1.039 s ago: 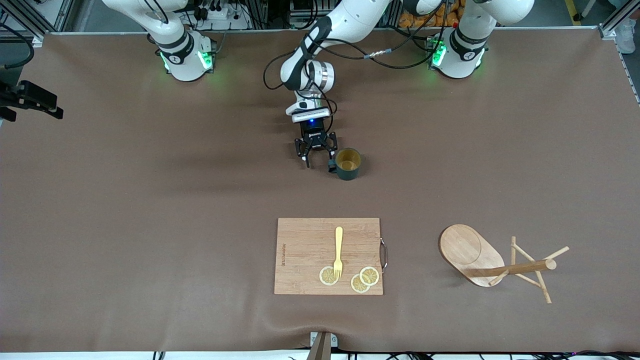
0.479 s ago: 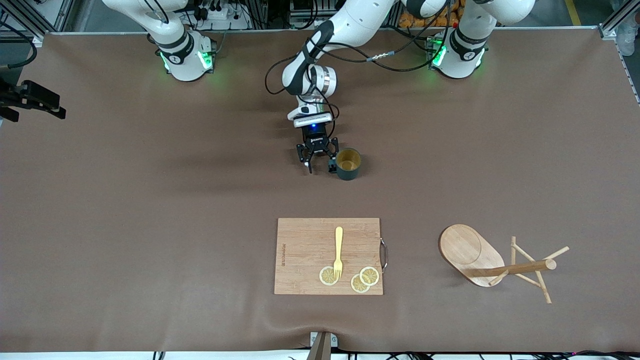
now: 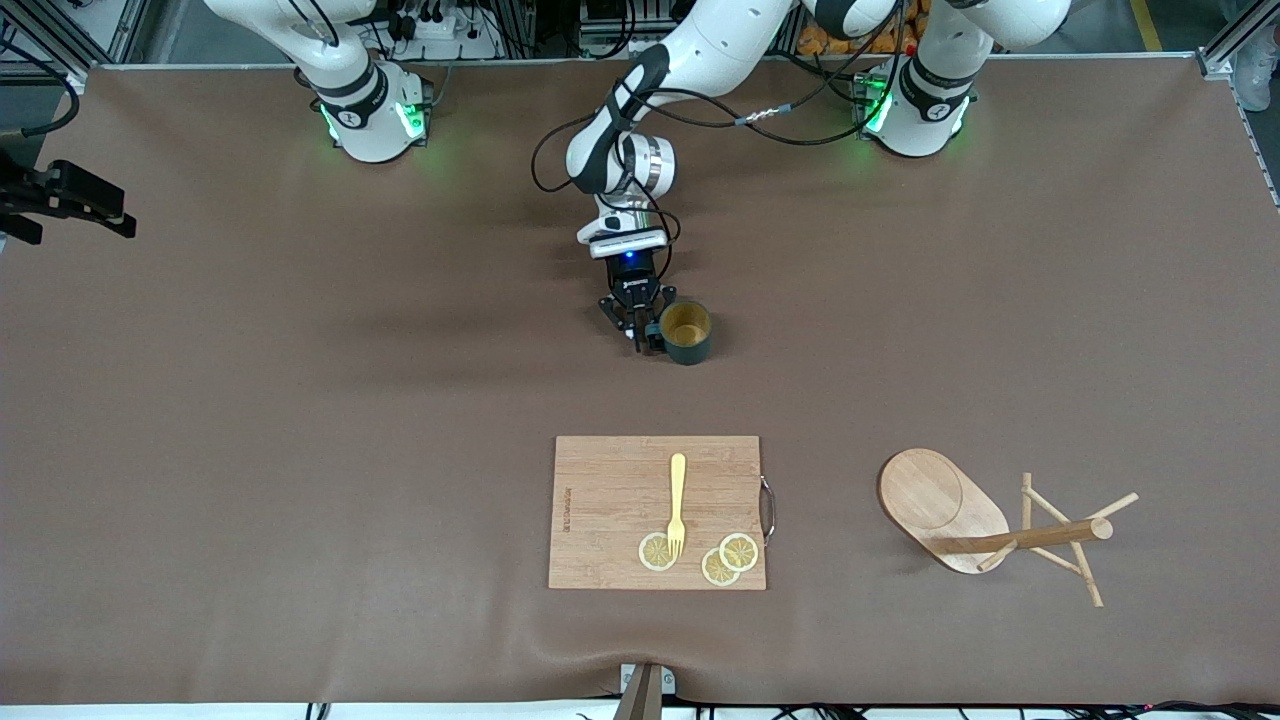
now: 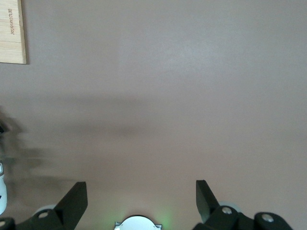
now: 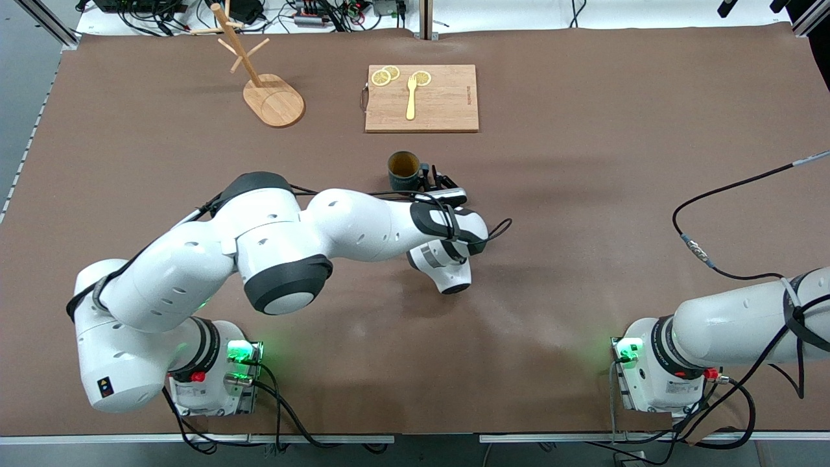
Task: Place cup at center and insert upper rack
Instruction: 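Lower the left gripper and close it on the mug handle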
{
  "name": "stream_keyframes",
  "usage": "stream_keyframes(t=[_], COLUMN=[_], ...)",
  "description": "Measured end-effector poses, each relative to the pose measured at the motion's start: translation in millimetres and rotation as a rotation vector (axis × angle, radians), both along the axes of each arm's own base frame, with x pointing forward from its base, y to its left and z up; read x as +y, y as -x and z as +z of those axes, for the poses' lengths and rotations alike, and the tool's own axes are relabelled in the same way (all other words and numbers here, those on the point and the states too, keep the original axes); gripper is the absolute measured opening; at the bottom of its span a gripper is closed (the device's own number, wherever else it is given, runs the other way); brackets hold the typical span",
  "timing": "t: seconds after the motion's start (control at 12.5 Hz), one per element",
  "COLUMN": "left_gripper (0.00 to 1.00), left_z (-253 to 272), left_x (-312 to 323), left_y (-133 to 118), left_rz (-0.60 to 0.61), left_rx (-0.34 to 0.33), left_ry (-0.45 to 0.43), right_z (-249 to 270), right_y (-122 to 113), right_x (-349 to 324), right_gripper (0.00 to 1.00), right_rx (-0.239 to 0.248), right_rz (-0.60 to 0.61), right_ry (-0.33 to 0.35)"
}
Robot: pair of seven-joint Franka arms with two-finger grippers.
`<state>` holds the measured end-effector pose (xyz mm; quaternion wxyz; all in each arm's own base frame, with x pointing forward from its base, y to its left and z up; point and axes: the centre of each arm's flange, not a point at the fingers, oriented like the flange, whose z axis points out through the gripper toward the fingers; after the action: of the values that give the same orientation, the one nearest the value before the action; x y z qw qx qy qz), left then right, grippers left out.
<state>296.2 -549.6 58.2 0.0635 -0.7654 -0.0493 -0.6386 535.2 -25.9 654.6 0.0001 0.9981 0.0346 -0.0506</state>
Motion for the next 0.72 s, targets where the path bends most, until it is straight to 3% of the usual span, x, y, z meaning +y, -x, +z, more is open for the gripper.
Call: stream_keyframes(t=[0.16, 0.72], left_gripper=[0.04, 0.05], left_z=[-2.9, 19.8], left_x=[3.7, -3.8], left_y=[1.0, -1.2], left_rz=[0.013, 0.083], left_rx=[0.007, 0.038], left_ry=[0.009, 0.065], right_z=[-0.1, -0.6], right_y=[0.1, 0.5], right_x=[0.0, 0.0], right_gripper=[1.00, 1.00], right_rx=[0.001, 0.005], right_rz=[0.000, 0.000], right_ry=[0.000, 0.000])
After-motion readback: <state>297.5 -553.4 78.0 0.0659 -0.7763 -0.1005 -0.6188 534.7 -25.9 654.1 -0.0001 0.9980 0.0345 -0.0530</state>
